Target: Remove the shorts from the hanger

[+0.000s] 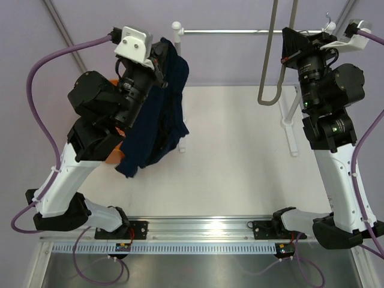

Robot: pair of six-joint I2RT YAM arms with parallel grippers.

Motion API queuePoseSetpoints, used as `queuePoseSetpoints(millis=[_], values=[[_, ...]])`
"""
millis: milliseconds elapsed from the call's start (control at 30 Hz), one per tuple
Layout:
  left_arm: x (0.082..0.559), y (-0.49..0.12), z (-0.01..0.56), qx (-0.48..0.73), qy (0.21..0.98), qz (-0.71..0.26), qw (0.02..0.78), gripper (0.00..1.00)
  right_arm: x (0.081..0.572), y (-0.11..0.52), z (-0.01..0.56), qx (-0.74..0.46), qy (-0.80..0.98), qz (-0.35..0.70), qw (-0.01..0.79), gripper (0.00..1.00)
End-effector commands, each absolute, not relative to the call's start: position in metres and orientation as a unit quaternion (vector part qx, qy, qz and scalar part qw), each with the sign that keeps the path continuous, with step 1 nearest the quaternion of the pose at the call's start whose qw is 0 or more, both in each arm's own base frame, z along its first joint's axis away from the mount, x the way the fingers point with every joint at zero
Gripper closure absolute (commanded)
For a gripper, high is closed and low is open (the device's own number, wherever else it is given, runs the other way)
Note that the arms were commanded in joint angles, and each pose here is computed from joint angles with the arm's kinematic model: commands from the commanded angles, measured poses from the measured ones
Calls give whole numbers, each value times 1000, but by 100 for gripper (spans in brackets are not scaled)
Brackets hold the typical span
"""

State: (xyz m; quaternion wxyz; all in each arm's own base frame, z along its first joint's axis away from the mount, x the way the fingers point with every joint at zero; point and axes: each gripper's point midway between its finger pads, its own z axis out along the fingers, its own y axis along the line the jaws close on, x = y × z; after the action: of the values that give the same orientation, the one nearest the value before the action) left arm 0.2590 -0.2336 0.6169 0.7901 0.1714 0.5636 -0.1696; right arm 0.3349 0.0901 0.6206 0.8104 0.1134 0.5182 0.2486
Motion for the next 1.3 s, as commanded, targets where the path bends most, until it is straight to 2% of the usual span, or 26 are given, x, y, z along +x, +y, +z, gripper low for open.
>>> queuePoseSetpoints(millis=[0, 367, 600, 833, 933, 1067, 1100, 1267], values=[[244, -158, 717, 44, 432, -101, 895, 100, 336, 99, 611, 99, 533, 260, 799, 100], [270, -73, 783, -100, 269, 60, 956, 100, 352, 119, 538, 44, 613, 236, 752, 100], [281, -28, 794, -136, 193, 97, 967, 100, 354, 119, 518, 22, 639, 212, 739, 100], [285, 19, 795, -173, 169, 84, 967, 100, 356, 121, 498, 16, 655, 208, 726, 100], [300, 33, 787, -177, 178, 79, 965, 100, 360, 128, 490, 11, 662, 221, 716, 100], [357, 26, 749, -158, 245, 69, 954, 100, 362, 133, 480, 13, 667, 233, 708, 100], [384, 20, 726, -148, 278, 70, 947, 100, 362, 133, 479, 13, 666, 234, 708, 100], [446, -16, 647, -93, 365, 35, 926, 100, 364, 133, 458, 19, 678, 232, 697, 100]])
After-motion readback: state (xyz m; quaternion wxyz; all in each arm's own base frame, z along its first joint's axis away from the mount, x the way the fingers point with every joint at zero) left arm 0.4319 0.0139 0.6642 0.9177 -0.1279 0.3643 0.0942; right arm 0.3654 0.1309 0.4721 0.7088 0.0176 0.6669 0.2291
